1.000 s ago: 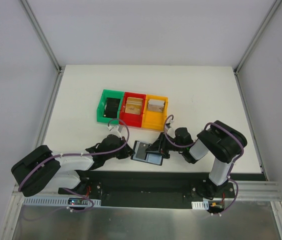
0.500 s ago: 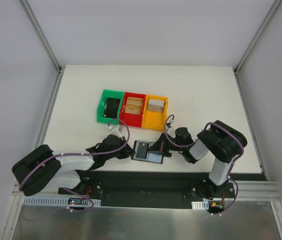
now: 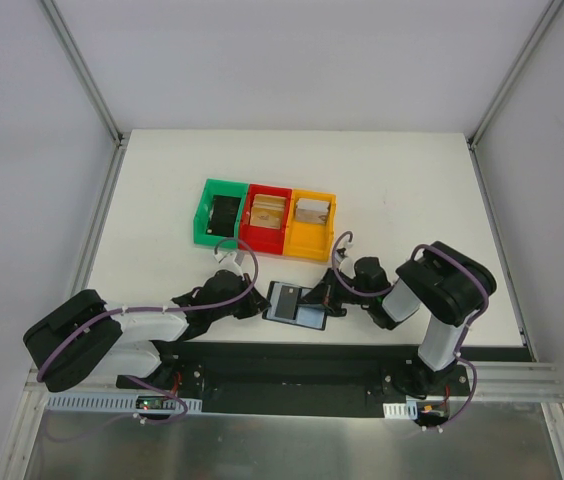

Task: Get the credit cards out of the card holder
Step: Remove the credit card from the card holder.

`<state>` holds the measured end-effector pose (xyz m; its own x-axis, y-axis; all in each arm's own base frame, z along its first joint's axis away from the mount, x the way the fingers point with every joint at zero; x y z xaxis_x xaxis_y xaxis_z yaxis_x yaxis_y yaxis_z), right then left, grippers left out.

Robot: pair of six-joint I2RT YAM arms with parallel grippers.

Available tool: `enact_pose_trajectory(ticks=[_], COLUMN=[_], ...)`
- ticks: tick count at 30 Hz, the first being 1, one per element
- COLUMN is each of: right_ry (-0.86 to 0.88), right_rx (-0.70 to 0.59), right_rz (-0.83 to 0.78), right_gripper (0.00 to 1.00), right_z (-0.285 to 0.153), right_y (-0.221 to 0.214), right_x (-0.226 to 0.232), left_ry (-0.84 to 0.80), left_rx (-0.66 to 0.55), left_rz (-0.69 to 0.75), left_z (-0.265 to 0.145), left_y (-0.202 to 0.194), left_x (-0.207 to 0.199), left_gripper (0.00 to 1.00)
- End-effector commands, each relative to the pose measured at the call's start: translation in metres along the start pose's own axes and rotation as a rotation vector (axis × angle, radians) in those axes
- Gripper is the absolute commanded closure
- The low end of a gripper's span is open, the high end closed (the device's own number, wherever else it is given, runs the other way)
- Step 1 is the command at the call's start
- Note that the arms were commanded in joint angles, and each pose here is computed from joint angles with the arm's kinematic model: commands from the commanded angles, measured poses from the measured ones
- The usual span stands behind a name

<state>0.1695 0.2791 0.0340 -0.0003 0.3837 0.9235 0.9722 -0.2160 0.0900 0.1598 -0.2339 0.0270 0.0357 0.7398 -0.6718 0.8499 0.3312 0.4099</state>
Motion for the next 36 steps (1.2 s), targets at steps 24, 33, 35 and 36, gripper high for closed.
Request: enact_pose_trajectory(ticks=[24, 33, 35, 36], right_ry=[0.042, 0.053, 0.062, 0.068], right_rx=[-0.021, -0.019, -0.018, -0.017], right_rz=[-0.044, -0.046, -0.045, -0.045], right_gripper=[0.99, 0.99, 0.94, 0.89], right_z=[-0.015, -0.015, -0.014, -0.013], right_y=[0.003, 0.004, 0.005, 0.006], right_x=[0.001, 0.004, 0.006, 0.007], left_ry=[0.090, 0.089, 0.081, 0.076], left_rx=[-0.004, 0.000, 0.005, 0.007], left_rz=[-0.013, -0.012, -0.009, -0.008], left_z=[-0.006, -0.006, -0.005, -0.005], left_y=[-0.007, -0.007, -0.007, -0.007], left_x=[0.027, 0.026, 0.024, 0.022], left_gripper=[1.00, 1.00, 1.00, 1.00])
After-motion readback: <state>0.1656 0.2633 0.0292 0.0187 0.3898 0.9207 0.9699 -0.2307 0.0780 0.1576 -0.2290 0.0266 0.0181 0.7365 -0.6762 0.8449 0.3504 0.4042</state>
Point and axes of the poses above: each gripper's point midway between its finger pads, its own z axis out along the fingers, its own x axis along the line the jaws close on, y = z × x, the point moved 2 cm from there along -z, back along the fingers, and after that the axes turned 1 degree about -z, right-handed, at the moved point
